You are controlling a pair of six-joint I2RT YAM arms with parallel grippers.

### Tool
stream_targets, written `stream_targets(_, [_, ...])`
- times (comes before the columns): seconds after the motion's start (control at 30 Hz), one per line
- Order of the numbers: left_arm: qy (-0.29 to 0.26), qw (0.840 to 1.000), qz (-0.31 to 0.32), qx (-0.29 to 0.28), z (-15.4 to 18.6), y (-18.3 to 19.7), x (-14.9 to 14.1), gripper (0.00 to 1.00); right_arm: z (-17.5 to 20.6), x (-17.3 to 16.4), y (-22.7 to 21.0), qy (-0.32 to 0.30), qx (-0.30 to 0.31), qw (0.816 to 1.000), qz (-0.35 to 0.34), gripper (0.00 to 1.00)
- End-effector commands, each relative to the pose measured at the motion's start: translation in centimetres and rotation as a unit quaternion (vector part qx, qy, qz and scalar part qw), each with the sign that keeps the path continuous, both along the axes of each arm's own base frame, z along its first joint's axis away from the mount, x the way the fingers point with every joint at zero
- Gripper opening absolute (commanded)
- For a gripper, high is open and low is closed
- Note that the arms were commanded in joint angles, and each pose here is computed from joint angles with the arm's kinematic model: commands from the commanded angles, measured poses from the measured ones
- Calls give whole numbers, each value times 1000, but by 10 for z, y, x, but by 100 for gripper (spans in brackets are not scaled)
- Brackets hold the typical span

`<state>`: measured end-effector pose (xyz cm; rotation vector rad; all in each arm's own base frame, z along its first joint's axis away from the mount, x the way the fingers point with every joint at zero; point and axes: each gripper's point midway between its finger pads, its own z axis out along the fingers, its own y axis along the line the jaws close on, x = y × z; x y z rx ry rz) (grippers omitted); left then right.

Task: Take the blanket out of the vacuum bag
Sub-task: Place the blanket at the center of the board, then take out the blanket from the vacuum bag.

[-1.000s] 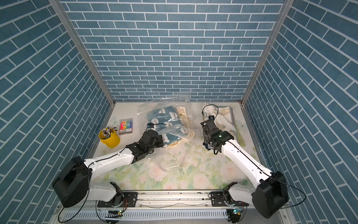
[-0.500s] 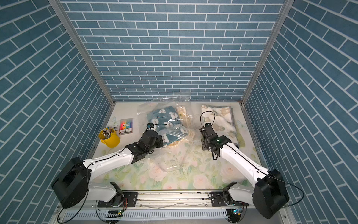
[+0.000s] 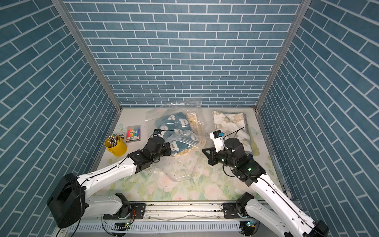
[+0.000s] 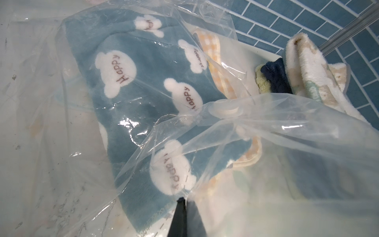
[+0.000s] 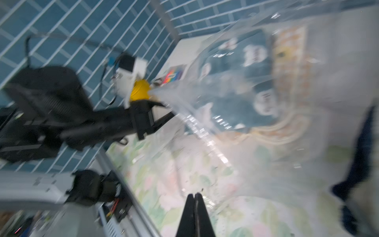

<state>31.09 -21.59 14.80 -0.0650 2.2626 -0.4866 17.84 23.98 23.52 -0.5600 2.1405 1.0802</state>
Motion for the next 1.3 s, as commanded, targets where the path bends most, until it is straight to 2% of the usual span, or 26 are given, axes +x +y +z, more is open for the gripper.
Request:
stream_targets(0.0, [2, 1000, -18, 6, 12, -5, -4, 0, -11, -40, 32, 33, 40, 994, 97, 0])
stream_targets(0.17, [-4, 1000, -30, -2, 24, -18, -7, 0, -72, -67, 66, 71, 5, 988, 135, 0])
stream_targets(0.37, [-7, 999, -43, 9, 31, -35, -12, 0, -128, -74, 99, 109, -21, 980, 163, 0])
stream_targets(0.47, [-12, 998, -54, 7, 38, -43, -17, 0, -152, -57, 108, 111, -60, 981, 146, 0])
stream_targets(0.57, [-15, 998, -66, 9, 42, -49, -25, 0, -173, -6, 94, 100, -93, 989, 60, 0])
stream_targets(0.67, [-16, 997, -74, 10, 41, -51, -33, 0, -167, 31, 82, 118, -38, 992, 10, 0])
stream_targets(0.87, [-12, 996, -89, 6, 31, -52, -44, 0, -135, 71, 89, 136, 51, 986, -83, 0])
stream_targets(0.9, [-13, 996, -91, 4, 30, -52, -44, 0, -134, 77, 87, 144, 63, 981, -110, 3])
stream_targets(0.93, [-16, 995, -94, -1, 31, -53, -45, 0, -133, 81, 87, 153, 85, 976, -127, 10])
stream_targets(0.97, [-17, 995, -94, -2, 31, -54, -45, 0, -132, 86, 86, 164, 105, 970, -147, 20])
stream_targets(1.0, [-18, 995, -95, -3, 31, -54, -46, 0, -134, 90, 84, 170, 116, 965, -164, 24])
stream_targets(1.17, [-22, 995, -99, -5, 31, -55, -48, 0, -143, 99, 79, 212, 177, 937, -216, 37])
stream_targets(1.27, [-19, 995, -102, -1, 26, -55, -50, 0, -148, 99, 85, 226, 178, 934, -212, 43])
